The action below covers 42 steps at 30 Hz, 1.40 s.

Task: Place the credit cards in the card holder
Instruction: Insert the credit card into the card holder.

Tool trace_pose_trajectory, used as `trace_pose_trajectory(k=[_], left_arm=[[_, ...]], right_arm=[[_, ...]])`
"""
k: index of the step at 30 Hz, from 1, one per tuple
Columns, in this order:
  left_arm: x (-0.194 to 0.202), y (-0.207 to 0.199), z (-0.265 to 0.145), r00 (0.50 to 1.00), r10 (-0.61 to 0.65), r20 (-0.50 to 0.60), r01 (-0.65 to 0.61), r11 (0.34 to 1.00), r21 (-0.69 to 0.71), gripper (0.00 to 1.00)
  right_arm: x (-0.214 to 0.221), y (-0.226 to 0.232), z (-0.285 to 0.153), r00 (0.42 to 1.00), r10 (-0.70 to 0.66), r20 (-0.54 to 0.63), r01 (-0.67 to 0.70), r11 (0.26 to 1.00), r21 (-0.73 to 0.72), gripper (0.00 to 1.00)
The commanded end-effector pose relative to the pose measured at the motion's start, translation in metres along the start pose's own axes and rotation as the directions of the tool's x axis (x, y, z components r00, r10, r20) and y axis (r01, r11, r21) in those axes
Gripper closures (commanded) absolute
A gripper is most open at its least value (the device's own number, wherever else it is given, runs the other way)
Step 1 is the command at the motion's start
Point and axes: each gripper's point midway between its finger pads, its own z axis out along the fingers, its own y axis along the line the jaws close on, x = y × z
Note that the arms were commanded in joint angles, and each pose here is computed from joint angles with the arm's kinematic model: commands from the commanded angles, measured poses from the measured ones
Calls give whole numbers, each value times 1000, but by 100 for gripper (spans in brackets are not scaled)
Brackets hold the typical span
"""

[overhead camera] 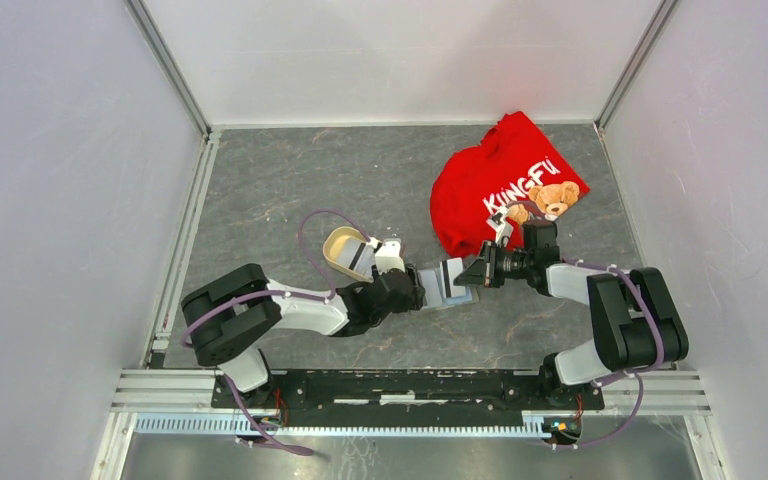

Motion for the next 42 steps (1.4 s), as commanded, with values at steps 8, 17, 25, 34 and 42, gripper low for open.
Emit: trace_pose_trajectory(k=[8,17,25,34,42], left_arm=[[17,30,5,999,6,-34,-11,990,-142,57],[22,33,3,998,15,-58,-23,991,-135,64],[22,35,2,998,24,-60,-32,990,-137,64],[28,33,3,995,56,-86,-65,992,-106,66],[32,30,3,989,106,-105,-113,992,-63,66]], right_arm=[[4,-3,6,1000,17,-16,-17,1000,8,100],[11,-17,11,997,44,-60,-39,995,92,99],[21,-25,13,992,96,-87,-85,989,121,99],[28,-30,16,985,122,-126,-105,985,137,100],[33,-34,19,972,179,-150,-158,977,144,100]])
